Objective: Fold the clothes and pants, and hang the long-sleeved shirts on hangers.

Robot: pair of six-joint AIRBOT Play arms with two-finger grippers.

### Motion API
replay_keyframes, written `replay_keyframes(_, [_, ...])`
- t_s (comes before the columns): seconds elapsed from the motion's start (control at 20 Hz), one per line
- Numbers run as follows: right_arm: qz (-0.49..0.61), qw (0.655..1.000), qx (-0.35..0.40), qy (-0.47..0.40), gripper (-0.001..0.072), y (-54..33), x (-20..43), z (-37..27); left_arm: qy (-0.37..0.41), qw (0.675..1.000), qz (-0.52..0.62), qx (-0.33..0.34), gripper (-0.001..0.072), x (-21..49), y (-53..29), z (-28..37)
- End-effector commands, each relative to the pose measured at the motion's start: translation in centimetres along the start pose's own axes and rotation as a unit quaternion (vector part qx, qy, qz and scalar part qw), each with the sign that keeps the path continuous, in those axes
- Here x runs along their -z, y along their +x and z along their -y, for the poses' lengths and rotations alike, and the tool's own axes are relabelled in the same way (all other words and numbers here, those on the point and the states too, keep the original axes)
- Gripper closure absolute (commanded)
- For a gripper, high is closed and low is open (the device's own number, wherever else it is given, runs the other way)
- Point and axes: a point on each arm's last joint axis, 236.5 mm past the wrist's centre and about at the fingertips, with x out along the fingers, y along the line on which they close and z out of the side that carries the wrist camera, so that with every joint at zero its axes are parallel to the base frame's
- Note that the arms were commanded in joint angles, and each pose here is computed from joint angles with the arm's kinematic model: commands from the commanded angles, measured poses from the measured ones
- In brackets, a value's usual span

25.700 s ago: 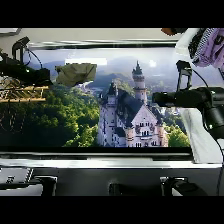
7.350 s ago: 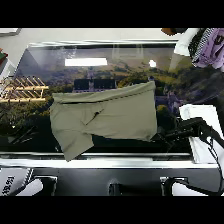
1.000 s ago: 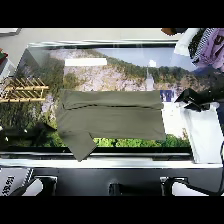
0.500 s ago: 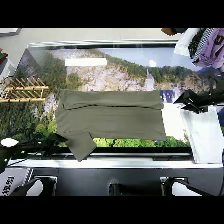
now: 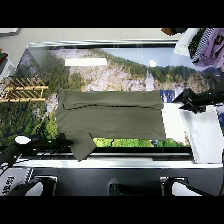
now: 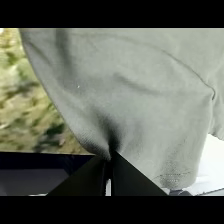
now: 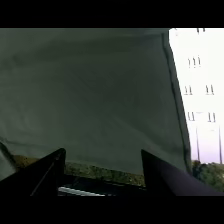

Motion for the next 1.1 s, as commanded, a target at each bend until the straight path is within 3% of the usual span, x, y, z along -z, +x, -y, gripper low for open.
replay_keyframes(0.0, [0.033,0.999,-0.034,-0.006,0.0179,-1.6,-1.2,-0.5,0.006,1.0,-0.002,0.006,0.0689,0.3,-0.1,0.5])
replay_keyframes(0.15, [0.079,0.995,-0.019,0.062,0.0181,-4.0,-2.3,5.0,0.01,1.0,0.006,0.012,0.0688,0.1,-0.7,0.9])
replay_keyframes(0.45, [-0.054,0.987,-0.032,0.146,0.015,5.6,7.8,10.6,0.011,1.0,0.001,0.014,0.0689,0.3,-0.8,1.0])
replay_keyframes(1.05, [-0.097,0.978,-0.055,0.176,0.0156,11.0,13.9,11.6,0.011,1.0,-0.015,0.018,0.0688,1.1,-0.8,1.2])
